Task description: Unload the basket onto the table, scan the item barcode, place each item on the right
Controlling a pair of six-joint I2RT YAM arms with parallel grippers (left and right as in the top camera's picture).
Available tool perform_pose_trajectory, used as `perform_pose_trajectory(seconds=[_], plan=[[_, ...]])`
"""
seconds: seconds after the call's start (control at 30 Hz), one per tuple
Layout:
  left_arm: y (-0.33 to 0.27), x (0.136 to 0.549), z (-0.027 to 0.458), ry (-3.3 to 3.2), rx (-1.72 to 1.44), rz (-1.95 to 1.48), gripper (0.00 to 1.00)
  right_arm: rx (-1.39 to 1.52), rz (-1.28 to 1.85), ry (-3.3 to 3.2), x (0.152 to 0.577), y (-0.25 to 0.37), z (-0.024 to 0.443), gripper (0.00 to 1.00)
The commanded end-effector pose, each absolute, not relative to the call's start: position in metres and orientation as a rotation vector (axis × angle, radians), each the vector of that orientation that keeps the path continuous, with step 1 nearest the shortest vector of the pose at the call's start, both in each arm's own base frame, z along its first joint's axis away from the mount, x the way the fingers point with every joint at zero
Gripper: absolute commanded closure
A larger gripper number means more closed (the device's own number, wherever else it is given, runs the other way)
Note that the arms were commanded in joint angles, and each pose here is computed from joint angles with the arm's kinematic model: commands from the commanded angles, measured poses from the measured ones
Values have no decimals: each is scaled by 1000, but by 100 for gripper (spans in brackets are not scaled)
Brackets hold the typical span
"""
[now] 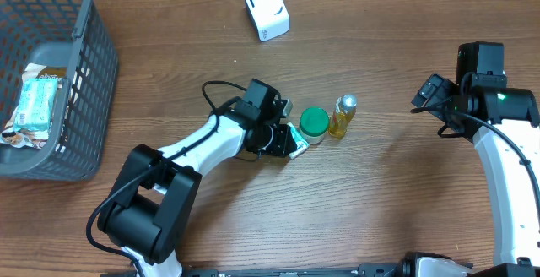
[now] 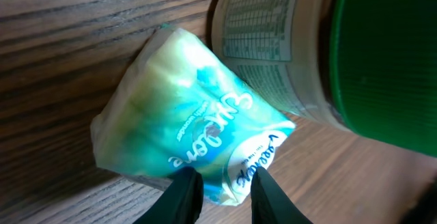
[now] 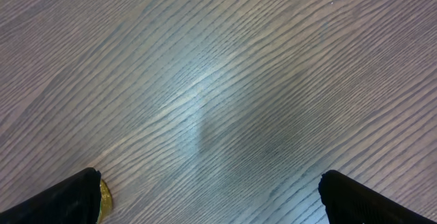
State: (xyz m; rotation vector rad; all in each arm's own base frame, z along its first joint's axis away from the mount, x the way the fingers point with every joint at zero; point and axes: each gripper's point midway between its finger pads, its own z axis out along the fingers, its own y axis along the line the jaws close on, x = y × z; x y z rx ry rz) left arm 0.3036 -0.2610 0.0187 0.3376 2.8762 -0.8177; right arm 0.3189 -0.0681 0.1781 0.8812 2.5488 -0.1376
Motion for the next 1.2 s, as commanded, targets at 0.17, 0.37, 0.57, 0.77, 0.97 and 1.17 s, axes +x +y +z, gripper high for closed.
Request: perform_pose_trajectory(seconds=[0.17,0.37,0.57,0.77,0.97,1.17], plan=[[-215,333,20,2879,340,-450,77,891,-140,2532,321,-70,182,0],[-192,341,38,2901,406,-250,74,891,-140,2532,321,-70,182,0],[-196,339,49,2918,430,-267,73,891,-140,2532,321,-70,182,0],[-225,334,53,2881,495,-394,72,891,-140,2532,321,-70,182,0],[-246,333,56,2854,448,-435,75,891,-140,2532,321,-70,182,0],[-245,333,41,2885,371,-388,83,891,-140,2532,321,-70,182,0]])
